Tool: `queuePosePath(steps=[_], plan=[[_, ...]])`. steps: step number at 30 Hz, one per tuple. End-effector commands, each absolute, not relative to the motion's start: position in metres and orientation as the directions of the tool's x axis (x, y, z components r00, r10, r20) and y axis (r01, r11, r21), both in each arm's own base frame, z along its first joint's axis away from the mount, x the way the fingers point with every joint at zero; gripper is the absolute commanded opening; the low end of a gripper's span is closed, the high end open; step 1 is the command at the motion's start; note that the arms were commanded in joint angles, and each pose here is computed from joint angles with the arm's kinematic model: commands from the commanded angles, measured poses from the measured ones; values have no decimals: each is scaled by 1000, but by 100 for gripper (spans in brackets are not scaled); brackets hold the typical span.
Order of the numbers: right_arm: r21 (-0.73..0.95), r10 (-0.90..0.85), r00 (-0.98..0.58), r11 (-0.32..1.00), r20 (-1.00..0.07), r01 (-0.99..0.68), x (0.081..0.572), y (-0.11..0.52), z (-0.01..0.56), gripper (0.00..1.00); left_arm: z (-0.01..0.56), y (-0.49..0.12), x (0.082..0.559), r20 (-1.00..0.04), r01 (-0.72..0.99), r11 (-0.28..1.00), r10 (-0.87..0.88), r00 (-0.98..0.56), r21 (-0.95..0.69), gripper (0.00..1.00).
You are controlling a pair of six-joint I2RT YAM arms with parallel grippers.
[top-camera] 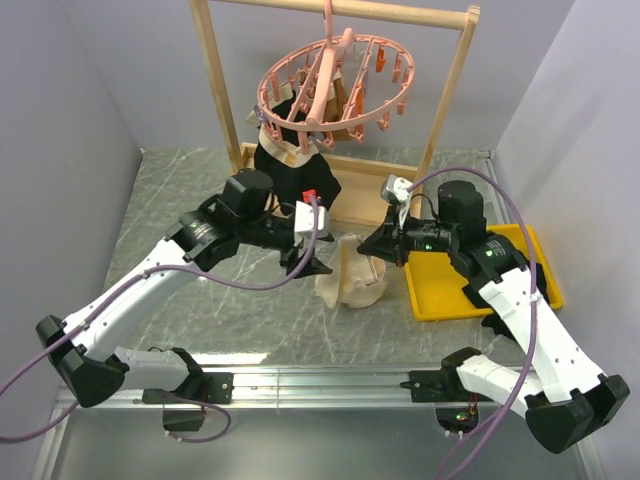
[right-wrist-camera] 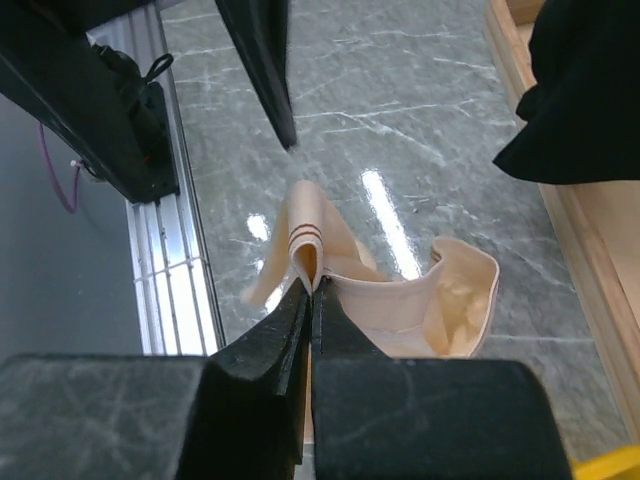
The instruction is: Clip the underwear to the hanger
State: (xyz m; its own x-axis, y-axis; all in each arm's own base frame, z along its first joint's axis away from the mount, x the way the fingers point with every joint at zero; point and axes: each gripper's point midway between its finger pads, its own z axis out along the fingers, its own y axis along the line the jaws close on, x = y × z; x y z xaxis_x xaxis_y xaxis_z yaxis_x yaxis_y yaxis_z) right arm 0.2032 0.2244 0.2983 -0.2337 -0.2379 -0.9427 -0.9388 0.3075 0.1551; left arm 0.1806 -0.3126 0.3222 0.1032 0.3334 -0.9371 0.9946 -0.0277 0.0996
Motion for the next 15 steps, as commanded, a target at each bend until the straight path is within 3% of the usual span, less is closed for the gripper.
queuePosePath(steps=[1, 13, 15], plan=[[110, -221, -181, 297, -958, -949, 207, 233, 306, 0, 329, -327, 194, -929, 982, 0, 321, 181, 191, 69], [90, -262, -155, 243, -953, -966, 193, 255, 292, 0, 312, -339, 191, -930, 987, 12, 337, 148, 161, 56], [85, -262, -150, 243, -953, -966, 193, 256, 292, 0, 312, -340, 191, -932, 988, 16, 336, 137, 151, 50]])
